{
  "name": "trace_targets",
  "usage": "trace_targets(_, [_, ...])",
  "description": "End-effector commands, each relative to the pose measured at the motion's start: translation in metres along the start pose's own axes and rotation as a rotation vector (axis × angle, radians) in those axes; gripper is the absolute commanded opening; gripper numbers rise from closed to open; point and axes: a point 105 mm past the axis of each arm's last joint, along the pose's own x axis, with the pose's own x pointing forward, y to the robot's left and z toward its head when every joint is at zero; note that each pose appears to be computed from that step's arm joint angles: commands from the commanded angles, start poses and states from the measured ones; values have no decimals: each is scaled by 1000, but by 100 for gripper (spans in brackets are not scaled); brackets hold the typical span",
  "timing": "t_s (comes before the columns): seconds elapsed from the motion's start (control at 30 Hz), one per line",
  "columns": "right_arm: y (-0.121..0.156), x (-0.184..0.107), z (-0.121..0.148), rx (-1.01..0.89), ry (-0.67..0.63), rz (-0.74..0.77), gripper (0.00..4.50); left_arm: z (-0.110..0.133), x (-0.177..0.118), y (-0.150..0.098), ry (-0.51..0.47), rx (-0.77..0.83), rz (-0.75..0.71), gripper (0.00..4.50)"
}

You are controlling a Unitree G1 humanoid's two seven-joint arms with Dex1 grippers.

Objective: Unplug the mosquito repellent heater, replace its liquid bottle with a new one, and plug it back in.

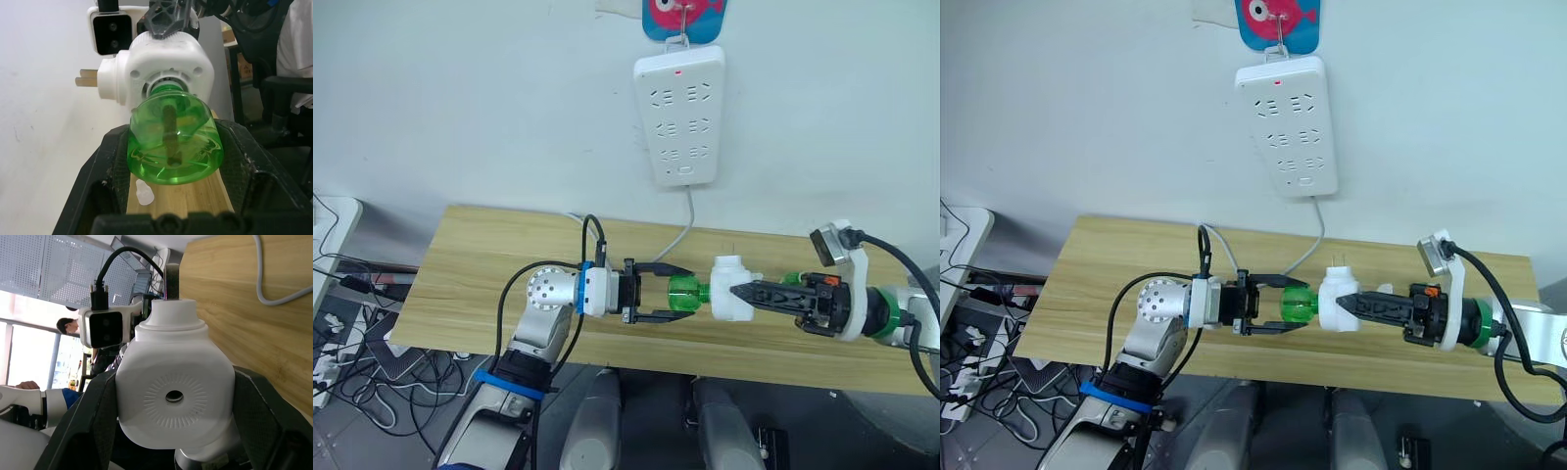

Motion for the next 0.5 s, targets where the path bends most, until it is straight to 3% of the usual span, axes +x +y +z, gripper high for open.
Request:
trace_targets(0.03, [11, 7, -3, -14, 22, 47, 291, 4, 7, -2, -18, 34, -24, 226])
trace_targets(0.5, [8, 17, -6, -15, 21, 17, 291, 0, 9, -1, 0, 38, -16, 226])
